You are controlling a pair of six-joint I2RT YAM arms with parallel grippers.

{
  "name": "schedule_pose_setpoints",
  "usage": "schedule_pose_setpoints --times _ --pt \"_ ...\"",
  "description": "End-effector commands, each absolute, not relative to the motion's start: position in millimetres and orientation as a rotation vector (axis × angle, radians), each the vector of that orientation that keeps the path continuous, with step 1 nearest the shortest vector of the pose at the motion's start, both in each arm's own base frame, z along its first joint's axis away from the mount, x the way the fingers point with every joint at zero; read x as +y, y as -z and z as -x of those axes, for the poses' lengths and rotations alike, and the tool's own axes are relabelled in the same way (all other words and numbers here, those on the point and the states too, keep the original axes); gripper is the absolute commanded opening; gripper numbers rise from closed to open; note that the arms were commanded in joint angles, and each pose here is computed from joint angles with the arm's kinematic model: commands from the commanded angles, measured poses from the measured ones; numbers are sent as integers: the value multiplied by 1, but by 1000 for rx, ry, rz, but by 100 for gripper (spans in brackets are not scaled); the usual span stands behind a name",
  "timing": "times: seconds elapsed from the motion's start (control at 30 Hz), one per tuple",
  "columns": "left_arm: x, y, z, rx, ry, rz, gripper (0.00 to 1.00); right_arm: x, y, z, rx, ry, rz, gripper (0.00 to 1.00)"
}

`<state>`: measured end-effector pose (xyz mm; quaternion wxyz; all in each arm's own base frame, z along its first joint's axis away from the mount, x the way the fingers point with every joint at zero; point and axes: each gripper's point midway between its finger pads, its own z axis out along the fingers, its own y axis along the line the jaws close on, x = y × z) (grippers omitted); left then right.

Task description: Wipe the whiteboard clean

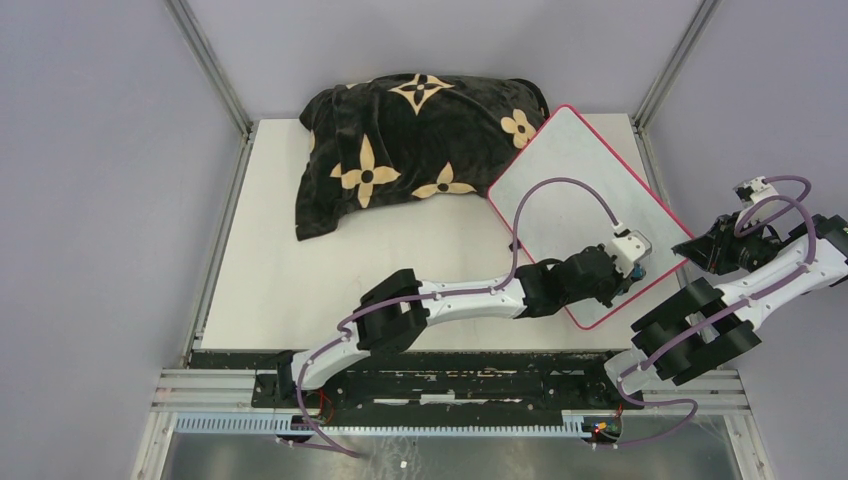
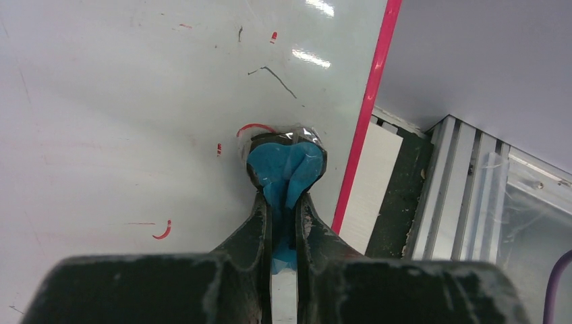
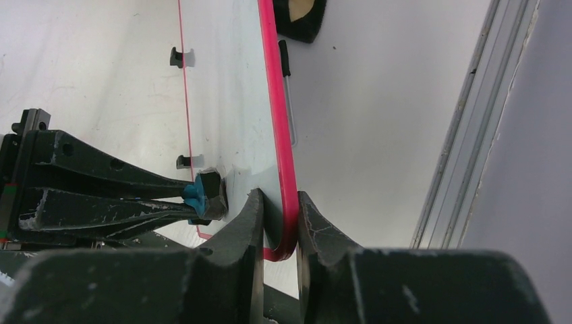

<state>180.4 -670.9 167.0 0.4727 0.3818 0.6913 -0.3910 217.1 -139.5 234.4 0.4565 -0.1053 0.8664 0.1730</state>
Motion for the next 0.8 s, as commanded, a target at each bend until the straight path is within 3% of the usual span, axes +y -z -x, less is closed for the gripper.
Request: schedule_pose_setpoints --times 0.0,0.47,0.77 --pt "-684 -176 -178 1618 959 -952 3 -102 -227 -185 2256 -563 284 1" --pt "-626 -168 -303 1715 742 -791 3 -102 -224 -186 2256 -579 278 1" --pt "-603 -183 -333 1711 684 -735 3 -104 -220 -185 2271 -595 273 1"
